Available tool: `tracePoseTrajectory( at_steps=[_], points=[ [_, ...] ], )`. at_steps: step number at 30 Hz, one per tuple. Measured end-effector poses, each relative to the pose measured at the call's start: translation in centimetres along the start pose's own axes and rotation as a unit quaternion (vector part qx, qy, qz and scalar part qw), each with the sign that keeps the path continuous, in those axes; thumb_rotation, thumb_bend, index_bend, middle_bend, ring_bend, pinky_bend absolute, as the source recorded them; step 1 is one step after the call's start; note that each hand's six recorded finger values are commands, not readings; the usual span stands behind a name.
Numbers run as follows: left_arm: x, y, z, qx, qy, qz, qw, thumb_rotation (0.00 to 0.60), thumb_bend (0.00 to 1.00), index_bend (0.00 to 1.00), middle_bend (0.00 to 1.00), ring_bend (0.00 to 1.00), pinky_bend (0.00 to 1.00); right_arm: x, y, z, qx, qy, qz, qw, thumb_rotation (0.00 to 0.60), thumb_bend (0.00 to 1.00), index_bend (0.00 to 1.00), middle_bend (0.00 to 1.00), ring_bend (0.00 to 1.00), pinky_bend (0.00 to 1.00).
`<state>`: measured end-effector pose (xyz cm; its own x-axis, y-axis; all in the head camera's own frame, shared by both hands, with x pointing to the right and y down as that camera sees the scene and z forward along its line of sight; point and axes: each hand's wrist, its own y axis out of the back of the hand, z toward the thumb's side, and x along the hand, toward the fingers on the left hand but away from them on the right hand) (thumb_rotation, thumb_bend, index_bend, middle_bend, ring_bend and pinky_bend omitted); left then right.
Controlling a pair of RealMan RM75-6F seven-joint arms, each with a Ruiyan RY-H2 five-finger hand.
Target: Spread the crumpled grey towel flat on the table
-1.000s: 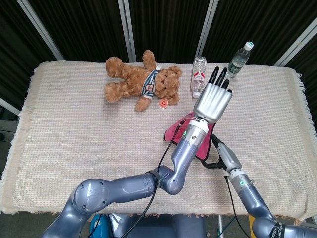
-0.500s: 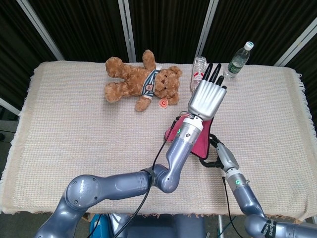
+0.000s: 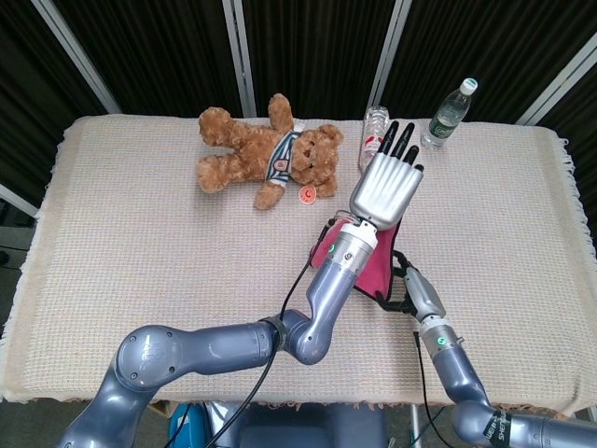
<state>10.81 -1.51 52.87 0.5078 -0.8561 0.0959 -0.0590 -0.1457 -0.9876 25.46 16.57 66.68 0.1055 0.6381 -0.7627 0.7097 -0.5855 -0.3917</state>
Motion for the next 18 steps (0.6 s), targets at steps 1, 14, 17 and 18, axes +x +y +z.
tracePoseTrajectory(
  at_steps=[1, 14, 17, 18],
  points=[
    [0.0, -0.1, -0.1, 0.0, 0.001, -0.001, 1.0, 0.6, 0.5, 0.6, 0.27, 0.0, 0.0, 0.0, 0.0, -0.1, 0.0, -0.001, -0.001, 1.0, 0.6, 0.54, 0.53, 0.03, 0.0, 0.0],
    [-0.3, -0.4, -2.0, -0.005, 0.011, -0.002, 0.9999, 0.6, 0.5, 0.6, 0.26, 0.0, 0.0, -0.3, 1.5, -1.1, -0.003, -0.013, -0.019, 0.9997, 0.6, 0.61, 0.6, 0.08, 0.0, 0.0],
    [-0.6, -0.1, -2.6, -0.013, 0.009, 0.0, 0.9999, 0.6, 0.5, 0.6, 0.26, 0.0, 0.0, -0.4, 2.2, -1.0, -0.001, -0.01, -0.028, 0.9996, 0.6, 0.61, 0.61, 0.08, 0.0, 0.0],
    [-0.7, 0.1, -2.9, -0.018, 0.008, 0.002, 0.9998, 0.6, 0.5, 0.6, 0.26, 0.0, 0.0, -0.4, 2.4, -1.0, 0.0, -0.008, -0.031, 0.9995, 0.6, 0.61, 0.61, 0.08, 0.0, 0.0]
  ],
)
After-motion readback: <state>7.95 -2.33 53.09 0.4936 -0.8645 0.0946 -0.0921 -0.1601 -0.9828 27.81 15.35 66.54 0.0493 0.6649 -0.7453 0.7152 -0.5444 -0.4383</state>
